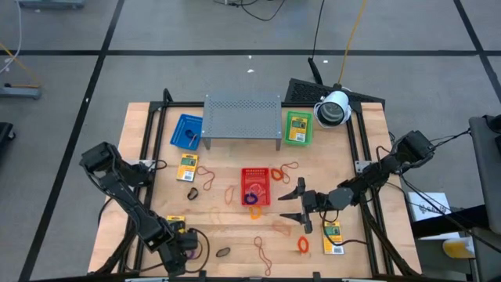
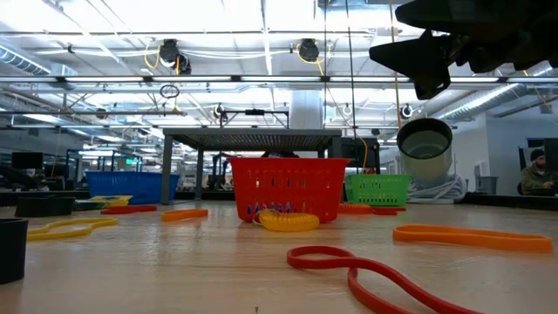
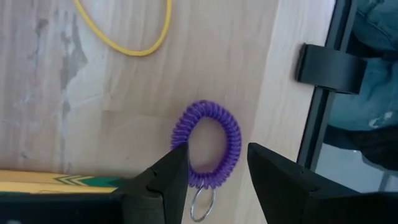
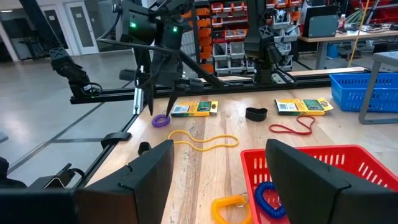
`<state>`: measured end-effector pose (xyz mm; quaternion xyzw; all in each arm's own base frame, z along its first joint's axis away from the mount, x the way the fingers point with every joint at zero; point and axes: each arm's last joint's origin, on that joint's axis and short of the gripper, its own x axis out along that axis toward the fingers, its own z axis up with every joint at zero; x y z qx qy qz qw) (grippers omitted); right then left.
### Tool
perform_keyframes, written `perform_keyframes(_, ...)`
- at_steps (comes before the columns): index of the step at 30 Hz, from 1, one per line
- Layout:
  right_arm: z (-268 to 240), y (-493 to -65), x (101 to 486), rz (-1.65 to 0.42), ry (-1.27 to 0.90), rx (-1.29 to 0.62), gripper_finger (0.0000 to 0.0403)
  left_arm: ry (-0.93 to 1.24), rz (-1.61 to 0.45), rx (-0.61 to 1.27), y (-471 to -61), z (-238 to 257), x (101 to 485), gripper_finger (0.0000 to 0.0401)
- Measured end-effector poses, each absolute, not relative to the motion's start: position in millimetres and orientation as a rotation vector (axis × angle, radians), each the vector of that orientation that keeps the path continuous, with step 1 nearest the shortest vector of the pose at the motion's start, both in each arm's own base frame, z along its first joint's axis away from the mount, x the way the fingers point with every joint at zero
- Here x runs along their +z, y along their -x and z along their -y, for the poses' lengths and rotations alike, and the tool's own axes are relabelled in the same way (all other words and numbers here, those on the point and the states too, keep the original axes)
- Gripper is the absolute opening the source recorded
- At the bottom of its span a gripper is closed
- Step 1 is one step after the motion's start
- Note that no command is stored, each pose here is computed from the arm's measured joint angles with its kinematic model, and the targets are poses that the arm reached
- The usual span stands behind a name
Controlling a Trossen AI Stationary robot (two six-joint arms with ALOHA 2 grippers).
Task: Pick & Place Office Desk Supplies
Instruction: Put the purple spring keychain into the red basket
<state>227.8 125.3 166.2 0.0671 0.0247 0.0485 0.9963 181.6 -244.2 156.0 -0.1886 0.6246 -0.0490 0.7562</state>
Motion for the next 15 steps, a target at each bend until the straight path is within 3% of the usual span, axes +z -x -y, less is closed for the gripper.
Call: perform_keyframes(15,-125.3,-227.8,166.2,-0.049,-0.134,0.096,0.0247,0.427,-1.348,-0.023,-180.9,241.2,155.0,0.017)
